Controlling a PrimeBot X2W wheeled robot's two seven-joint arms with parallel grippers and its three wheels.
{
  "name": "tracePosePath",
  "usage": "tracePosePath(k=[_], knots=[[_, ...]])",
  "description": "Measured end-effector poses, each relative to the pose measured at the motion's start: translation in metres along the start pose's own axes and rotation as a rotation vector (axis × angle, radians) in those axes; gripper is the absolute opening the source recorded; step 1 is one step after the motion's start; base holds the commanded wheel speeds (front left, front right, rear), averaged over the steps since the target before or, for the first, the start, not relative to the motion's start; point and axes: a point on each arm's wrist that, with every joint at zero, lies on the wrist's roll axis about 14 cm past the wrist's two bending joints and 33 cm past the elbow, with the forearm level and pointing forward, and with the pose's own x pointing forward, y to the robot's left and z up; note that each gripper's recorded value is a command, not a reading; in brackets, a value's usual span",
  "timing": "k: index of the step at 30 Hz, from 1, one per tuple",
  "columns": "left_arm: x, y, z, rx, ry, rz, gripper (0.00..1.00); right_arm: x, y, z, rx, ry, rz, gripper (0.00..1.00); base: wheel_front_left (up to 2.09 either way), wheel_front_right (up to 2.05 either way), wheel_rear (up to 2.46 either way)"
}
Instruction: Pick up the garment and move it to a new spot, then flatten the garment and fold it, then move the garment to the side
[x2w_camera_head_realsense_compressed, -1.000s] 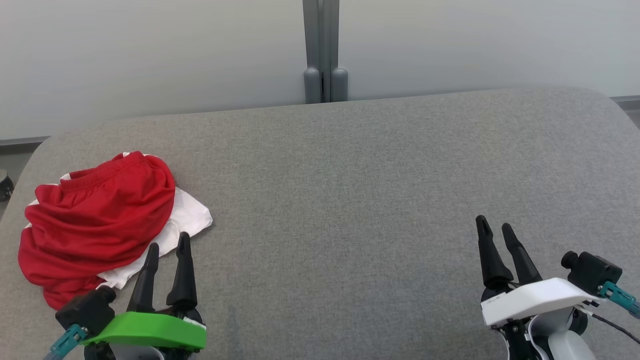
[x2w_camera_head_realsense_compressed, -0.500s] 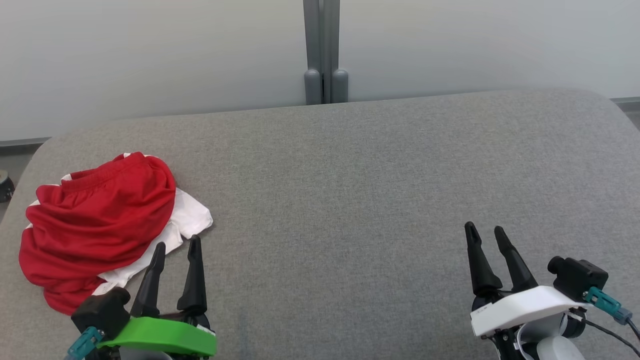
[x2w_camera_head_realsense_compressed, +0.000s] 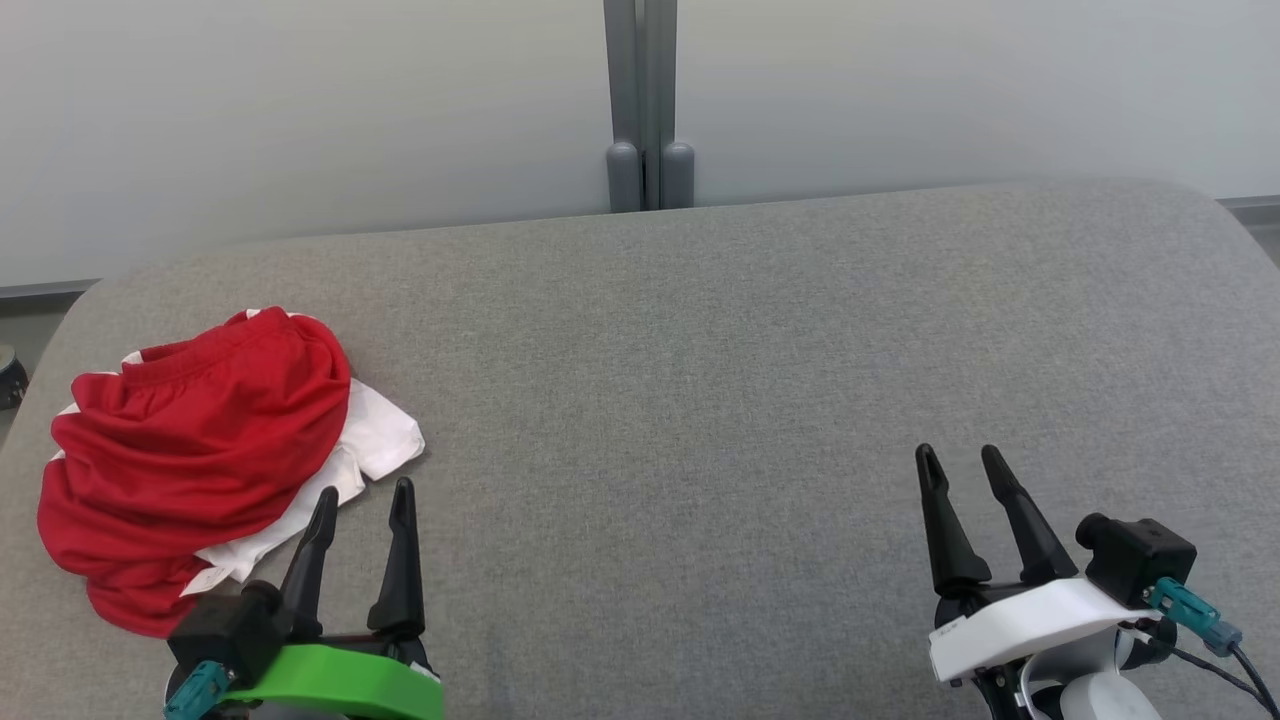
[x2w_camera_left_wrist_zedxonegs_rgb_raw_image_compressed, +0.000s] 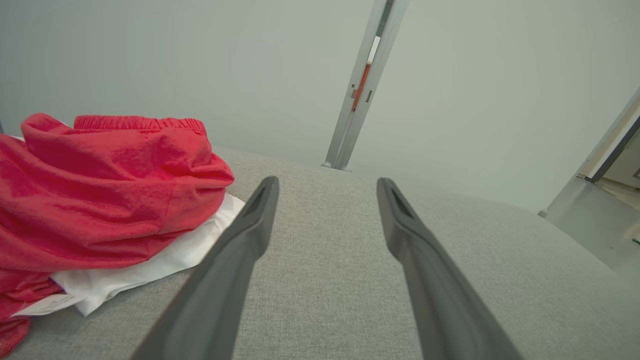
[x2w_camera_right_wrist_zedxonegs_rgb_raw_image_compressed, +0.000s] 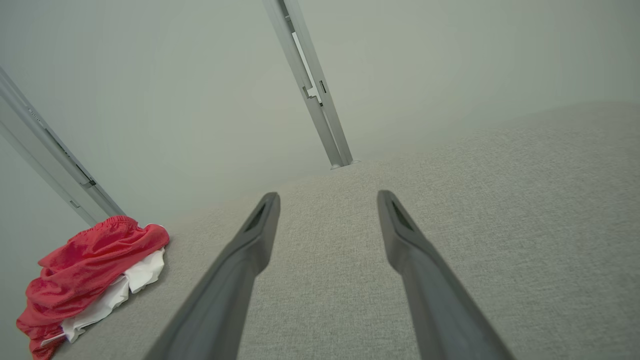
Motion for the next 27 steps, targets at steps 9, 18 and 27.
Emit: tracePosePath(k=[9, 18, 27], knots=[[-0.0014, -0.0033, -0.0003, 0.057, -0.005, -0.017, 1.00, -0.0006, 0.0003, 0.0056, -0.067, -0.021, 0.009, 1.00, 0.00, 0.00, 0.00], [-0.0038, -0.0054, -0.0003, 0.109, -0.011, -0.030, 1.00, -0.0036, -0.0034, 0.0088, -0.098, -0.039, 0.001, 1.00, 0.00, 0.00, 0.00], [-0.0059, -0.0039, 0.0025, 0.134, -0.026, -0.028, 1.00, -0.0052, -0.0007, 0.0103, -0.143, -0.050, 0.014, 1.00, 0.00, 0.00, 0.00]])
